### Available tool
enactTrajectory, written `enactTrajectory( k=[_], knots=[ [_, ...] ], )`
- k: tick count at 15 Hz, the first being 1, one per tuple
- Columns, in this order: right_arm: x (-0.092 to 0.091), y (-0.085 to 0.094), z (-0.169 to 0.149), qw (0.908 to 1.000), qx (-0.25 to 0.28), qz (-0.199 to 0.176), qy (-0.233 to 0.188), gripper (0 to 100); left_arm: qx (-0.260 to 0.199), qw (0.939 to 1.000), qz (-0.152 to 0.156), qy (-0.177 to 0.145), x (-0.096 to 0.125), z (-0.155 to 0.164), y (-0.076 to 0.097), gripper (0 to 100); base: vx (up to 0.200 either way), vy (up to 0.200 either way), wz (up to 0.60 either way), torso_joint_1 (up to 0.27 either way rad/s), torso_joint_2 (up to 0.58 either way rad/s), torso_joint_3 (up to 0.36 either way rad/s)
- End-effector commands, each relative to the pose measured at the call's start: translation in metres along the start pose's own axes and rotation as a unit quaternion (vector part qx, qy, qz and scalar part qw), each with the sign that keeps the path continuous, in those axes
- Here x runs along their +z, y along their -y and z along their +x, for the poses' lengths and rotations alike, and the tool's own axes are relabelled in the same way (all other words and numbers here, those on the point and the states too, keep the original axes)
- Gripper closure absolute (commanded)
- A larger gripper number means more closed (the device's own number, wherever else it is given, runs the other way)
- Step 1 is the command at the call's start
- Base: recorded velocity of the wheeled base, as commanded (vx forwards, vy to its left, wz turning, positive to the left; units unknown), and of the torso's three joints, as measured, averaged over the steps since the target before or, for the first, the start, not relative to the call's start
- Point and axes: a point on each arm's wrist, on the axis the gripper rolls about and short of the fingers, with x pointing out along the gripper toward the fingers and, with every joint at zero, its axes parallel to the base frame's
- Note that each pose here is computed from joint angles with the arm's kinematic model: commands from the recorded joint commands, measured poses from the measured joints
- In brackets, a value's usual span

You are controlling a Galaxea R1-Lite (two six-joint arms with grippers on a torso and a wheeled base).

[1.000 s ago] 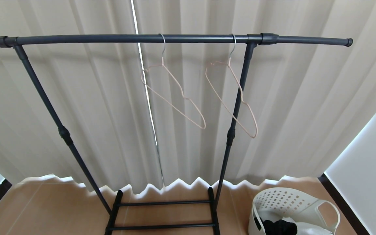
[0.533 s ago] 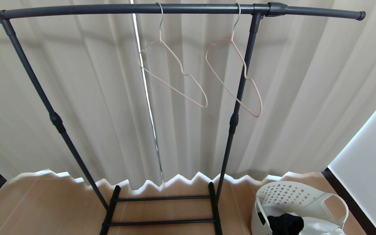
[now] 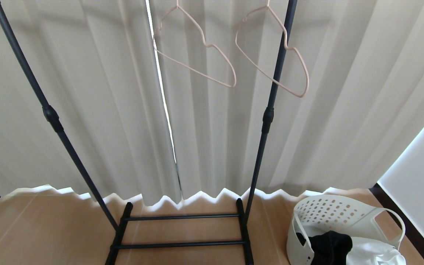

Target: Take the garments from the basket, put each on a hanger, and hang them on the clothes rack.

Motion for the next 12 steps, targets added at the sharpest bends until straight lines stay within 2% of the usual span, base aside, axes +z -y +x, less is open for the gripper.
enactTrajectory(
  k=[1, 8, 12],
  knots=[
    [0.0, 0.0, 0.0, 1.0, 0.0, 0.0, 0.0, 0, 0.0, 1.0, 0.0, -0.001, -0.0001, 0.0001, 0.0, 0, 0.0, 0.0, 0.0, -0.129, 0.47, 0.33],
    [0.0, 0.0, 0.0, 1.0, 0.0, 0.0, 0.0, 0, 0.0, 1.0, 0.0, -0.001, -0.0001, 0.0001, 0.0, 0, 0.0, 0.0, 0.0, -0.082, 0.43, 0.347],
    [0.0, 0.0, 0.0, 1.0, 0.0, 0.0, 0.0, 0, 0.0, 1.0, 0.0, -0.001, -0.0001, 0.0001, 0.0, 0, 0.0, 0.0, 0.0, -0.01, 0.07, 0.069]
  ],
)
